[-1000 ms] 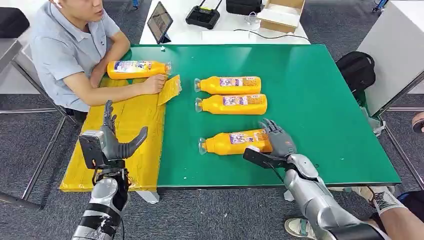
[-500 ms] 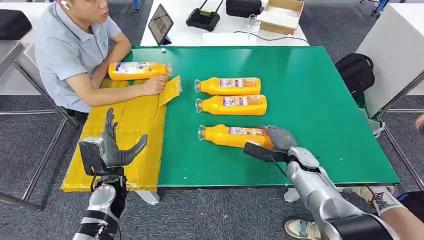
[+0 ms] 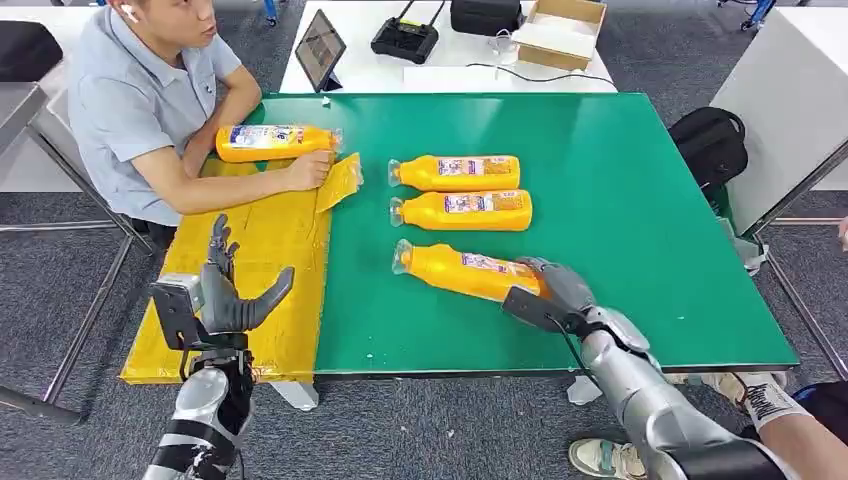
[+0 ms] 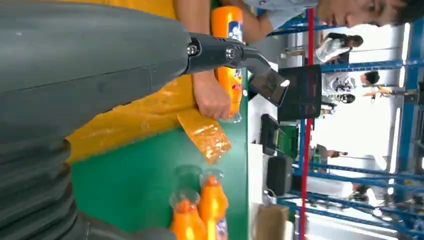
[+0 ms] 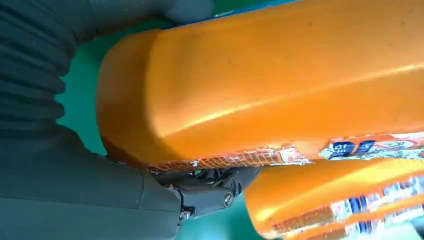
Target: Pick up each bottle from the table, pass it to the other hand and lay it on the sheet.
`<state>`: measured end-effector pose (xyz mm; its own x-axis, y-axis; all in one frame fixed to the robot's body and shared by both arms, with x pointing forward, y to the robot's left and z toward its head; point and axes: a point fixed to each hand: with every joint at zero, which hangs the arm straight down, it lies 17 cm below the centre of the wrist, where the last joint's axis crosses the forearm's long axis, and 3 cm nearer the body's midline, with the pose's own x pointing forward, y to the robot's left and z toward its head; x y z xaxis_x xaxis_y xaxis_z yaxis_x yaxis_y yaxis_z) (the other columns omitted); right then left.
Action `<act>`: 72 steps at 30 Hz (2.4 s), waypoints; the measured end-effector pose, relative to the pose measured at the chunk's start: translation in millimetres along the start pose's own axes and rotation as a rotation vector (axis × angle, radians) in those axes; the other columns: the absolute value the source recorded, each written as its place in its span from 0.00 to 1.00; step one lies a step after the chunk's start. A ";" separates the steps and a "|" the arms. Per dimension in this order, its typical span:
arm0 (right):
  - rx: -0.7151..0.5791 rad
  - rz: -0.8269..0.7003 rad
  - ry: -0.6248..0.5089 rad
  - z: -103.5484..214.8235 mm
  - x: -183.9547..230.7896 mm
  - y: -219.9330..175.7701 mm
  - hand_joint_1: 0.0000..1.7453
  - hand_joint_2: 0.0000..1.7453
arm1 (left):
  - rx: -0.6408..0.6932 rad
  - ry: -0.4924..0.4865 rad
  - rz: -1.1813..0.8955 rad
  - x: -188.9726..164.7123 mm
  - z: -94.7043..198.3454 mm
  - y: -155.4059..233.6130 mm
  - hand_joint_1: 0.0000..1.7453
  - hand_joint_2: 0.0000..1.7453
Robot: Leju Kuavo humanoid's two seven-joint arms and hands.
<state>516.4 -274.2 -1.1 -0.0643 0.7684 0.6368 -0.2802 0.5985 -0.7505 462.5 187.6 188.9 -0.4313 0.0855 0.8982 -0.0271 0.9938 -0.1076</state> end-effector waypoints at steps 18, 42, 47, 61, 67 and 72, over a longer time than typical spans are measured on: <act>-0.360 -0.338 -0.202 27.9 45.8 -33.0 1.00 1.00 | -0.029 -0.015 0.135 14.4 29.6 -28.1 0.00 1.00; -0.478 -0.424 -0.275 44.5 71.3 -56.1 1.00 1.00 | -0.065 0.078 0.333 8.2 55.4 -53.0 0.00 1.00; -0.520 -0.466 -0.308 59.3 85.1 -56.8 1.00 1.00 | -0.128 0.114 0.446 11.7 81.8 -77.8 0.00 1.00; -0.336 -0.492 -0.481 44.0 209.6 22.5 1.00 1.00 | -0.295 0.111 0.514 36.7 92.8 -129.8 0.00 1.00; -0.278 -0.531 -0.485 40.8 229.7 48.5 1.00 1.00 | -0.298 0.022 0.496 58.1 84.1 -131.4 0.00 1.00; -0.230 -0.551 -0.495 40.2 244.1 65.1 1.00 1.00 | -0.317 -0.004 0.497 67.9 81.2 -137.5 0.00 1.00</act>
<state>443.9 -56.8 112.5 -0.4094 0.1875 0.8929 -0.1933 0.9386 -0.2857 363.7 51.0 230.0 -0.3265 0.5468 0.7710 0.4502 0.8072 -0.3818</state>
